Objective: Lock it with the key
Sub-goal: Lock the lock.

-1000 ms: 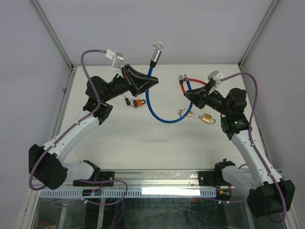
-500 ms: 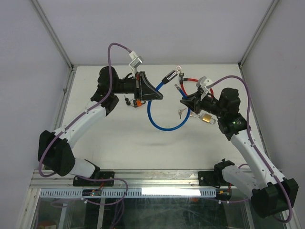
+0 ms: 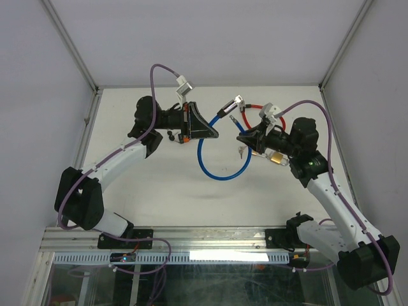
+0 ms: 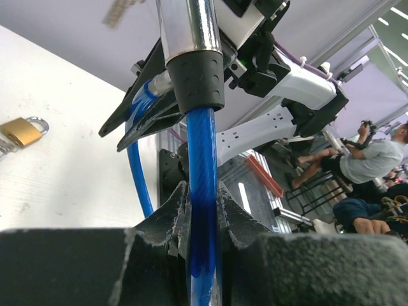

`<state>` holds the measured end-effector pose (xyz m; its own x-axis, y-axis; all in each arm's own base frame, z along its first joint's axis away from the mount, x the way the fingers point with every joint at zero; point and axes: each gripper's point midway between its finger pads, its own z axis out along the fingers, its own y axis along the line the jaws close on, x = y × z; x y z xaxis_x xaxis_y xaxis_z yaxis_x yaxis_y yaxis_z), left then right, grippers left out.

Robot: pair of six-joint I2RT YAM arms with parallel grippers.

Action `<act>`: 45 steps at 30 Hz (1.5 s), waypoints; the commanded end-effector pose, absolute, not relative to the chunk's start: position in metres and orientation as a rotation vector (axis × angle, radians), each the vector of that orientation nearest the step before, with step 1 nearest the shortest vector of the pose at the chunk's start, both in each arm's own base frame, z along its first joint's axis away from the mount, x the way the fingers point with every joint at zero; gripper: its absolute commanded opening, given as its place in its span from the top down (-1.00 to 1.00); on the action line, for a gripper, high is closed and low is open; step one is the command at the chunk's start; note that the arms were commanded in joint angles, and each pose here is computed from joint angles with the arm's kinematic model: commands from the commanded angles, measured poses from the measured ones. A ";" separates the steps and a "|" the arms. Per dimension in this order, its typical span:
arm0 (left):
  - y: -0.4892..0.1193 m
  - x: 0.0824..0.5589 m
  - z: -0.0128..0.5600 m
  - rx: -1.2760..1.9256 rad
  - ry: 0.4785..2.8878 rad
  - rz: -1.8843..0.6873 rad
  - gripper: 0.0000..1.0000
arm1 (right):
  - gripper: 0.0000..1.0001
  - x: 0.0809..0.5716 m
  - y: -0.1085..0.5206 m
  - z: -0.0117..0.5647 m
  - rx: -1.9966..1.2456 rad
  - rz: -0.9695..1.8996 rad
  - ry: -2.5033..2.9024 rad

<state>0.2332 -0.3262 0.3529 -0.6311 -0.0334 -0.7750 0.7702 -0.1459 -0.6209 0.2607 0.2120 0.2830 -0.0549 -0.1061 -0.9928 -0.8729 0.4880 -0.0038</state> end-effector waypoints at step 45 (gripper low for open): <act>-0.329 0.241 0.344 0.769 1.455 -2.040 1.00 | 1.00 0.266 0.208 0.293 -0.907 0.833 1.485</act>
